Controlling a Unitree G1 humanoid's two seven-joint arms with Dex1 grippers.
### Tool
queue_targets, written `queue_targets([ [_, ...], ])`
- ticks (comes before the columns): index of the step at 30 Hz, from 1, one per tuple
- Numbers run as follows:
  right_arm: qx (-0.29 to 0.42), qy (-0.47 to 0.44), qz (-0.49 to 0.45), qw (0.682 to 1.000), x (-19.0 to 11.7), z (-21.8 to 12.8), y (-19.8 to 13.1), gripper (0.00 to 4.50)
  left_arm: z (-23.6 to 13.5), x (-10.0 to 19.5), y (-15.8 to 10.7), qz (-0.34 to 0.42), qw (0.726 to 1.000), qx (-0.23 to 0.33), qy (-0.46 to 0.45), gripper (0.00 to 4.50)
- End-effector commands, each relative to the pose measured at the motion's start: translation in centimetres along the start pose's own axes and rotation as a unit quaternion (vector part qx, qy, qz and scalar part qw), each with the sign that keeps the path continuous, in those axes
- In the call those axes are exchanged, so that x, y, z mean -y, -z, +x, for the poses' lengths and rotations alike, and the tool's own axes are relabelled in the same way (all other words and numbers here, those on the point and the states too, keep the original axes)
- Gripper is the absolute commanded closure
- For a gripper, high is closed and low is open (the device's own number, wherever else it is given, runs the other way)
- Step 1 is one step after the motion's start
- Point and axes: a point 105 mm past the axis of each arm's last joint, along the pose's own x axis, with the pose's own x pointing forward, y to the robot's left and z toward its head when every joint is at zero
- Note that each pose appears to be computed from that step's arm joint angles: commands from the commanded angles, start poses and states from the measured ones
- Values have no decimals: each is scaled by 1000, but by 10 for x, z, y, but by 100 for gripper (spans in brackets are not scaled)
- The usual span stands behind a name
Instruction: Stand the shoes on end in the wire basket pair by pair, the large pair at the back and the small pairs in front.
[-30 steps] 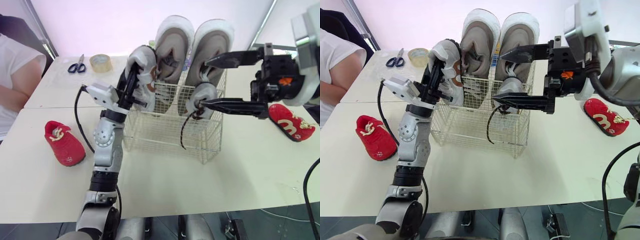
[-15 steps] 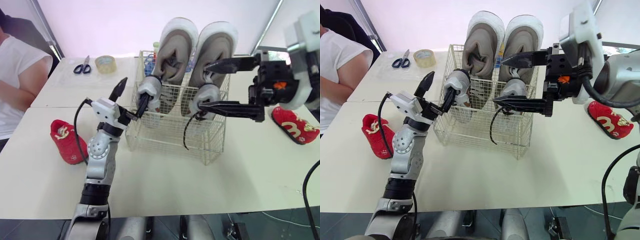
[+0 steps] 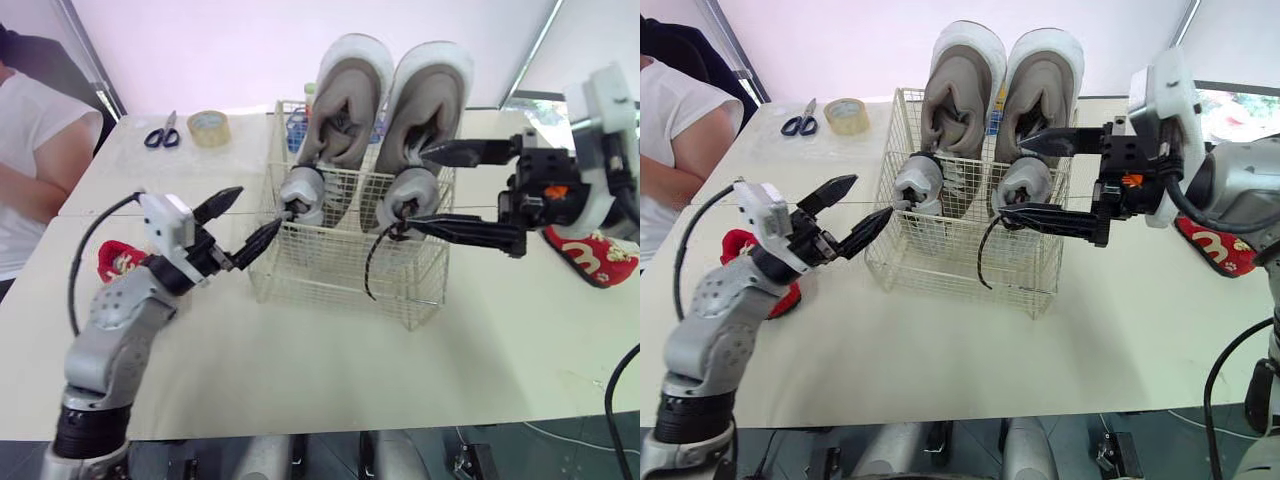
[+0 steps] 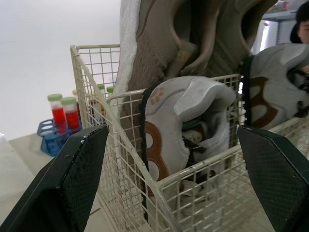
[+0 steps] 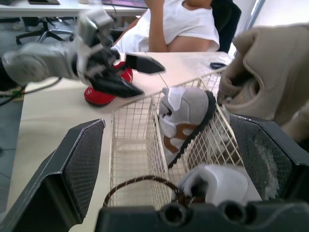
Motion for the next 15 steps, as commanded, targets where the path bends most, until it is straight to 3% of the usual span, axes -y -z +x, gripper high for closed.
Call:
queue_targets([
  [1, 8, 58, -22, 998, 12, -20, -10, 0, -6, -2, -28, -29, 999, -5, 41, 16],
  [3, 1, 120, -9, 993, 24, -36, -7, 0, -14, -10, -31, -80, 985, -101, 113, 16],
  [5, -1, 156, 4, 988, 27, -47, -3, 0, -23, -12, -43, -130, 966, -141, 174, 16],
  [9, -19, 231, 15, 973, 38, -72, 9, 0, -13, -10, -55, -145, 953, -135, 230, 16],
  [15, -56, 404, 50, 912, 68, -144, 46, 0, 4, 8, -61, -142, 924, -130, 329, 16],
])
